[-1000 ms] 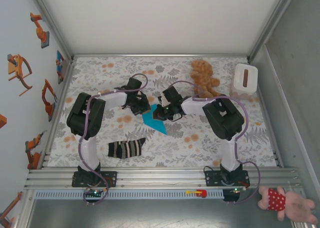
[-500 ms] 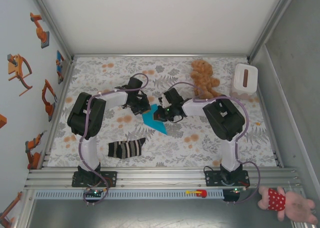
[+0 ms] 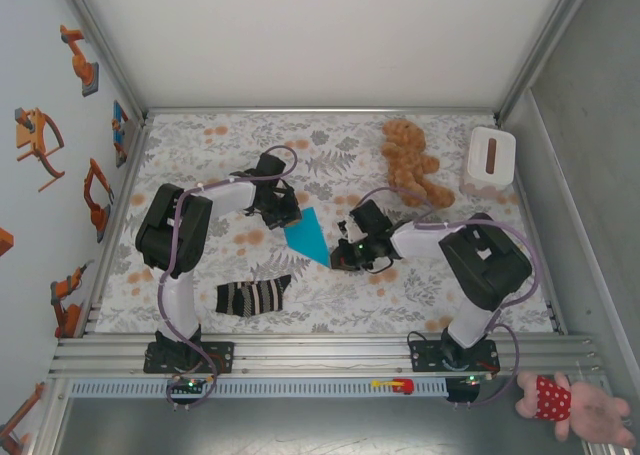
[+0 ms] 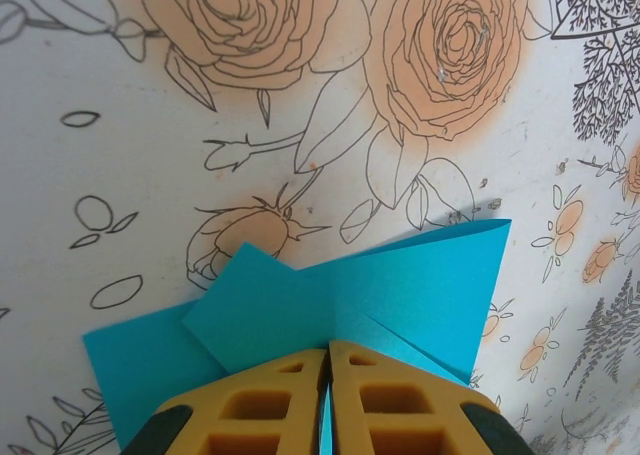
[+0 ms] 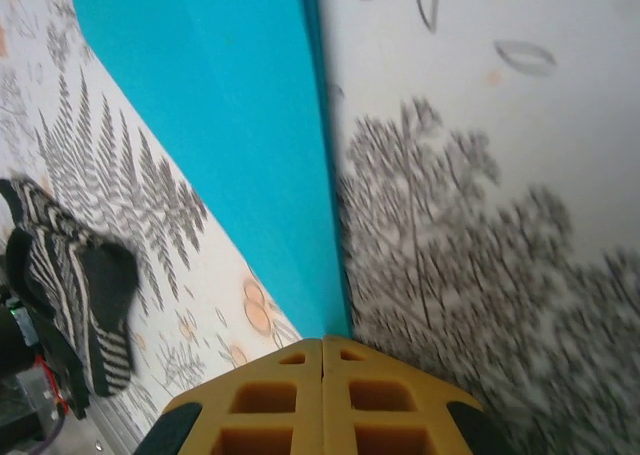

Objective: Fold a paper plane with a square sheet of paper (pick it up from the middle)
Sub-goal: Fourth fold the wing at the center of the table, then turn over the paper at the center of the table.

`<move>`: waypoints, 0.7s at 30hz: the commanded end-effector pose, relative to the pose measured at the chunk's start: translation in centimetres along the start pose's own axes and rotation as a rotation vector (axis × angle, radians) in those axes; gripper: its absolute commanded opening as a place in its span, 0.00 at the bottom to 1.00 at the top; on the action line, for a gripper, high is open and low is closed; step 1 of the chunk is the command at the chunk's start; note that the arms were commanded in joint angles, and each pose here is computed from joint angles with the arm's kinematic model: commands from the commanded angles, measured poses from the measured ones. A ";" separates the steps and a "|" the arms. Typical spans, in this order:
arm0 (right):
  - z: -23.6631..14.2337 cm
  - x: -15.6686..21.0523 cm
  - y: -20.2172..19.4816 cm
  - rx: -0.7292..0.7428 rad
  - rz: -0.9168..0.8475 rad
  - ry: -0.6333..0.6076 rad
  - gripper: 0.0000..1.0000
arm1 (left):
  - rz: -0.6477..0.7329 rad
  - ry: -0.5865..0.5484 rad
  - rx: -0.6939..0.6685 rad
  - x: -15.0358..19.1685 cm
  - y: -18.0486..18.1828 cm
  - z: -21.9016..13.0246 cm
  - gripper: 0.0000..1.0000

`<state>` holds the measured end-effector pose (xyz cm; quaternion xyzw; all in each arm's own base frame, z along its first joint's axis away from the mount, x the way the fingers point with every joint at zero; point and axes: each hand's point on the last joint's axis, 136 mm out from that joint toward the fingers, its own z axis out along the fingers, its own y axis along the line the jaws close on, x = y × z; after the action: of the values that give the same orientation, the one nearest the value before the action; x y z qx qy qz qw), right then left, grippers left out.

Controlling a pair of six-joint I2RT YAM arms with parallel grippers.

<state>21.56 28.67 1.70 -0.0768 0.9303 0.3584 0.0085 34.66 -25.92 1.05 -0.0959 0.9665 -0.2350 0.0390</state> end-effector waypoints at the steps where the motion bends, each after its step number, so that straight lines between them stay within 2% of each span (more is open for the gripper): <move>1: -0.8 1.5 -1.0 0.056 -0.013 0.015 0.00 | -0.014 0.050 -0.168 1.5 4.4 1.5 0.12; 6: -3.4 -3.5 2.9 -0.010 -0.081 -0.209 0.00 | 0.060 -0.032 0.071 -0.6 -2.3 -2.3 0.16; 9: -4.1 -6.1 4.2 -0.010 -0.092 -0.296 0.08 | 0.067 -0.107 0.172 -1.4 -4.7 -5.0 0.22; 13: -3.5 -8.4 4.4 0.019 -0.092 -0.328 0.17 | 0.031 -0.183 0.237 -1.3 -4.8 -7.4 0.32; 17: -2.1 -9.2 4.5 0.010 -0.094 -0.290 0.25 | -0.018 -0.217 0.258 -0.1 -3.3 -8.4 0.45; 21: -1.8 -9.8 4.0 0.018 -0.078 -0.296 0.27 | -0.063 -0.201 0.275 1.3 -2.3 -7.9 0.53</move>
<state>29.81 31.72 6.22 -0.0654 0.9182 0.3609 0.1497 33.44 -24.68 9.71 -0.1184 0.9194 -0.3428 0.1520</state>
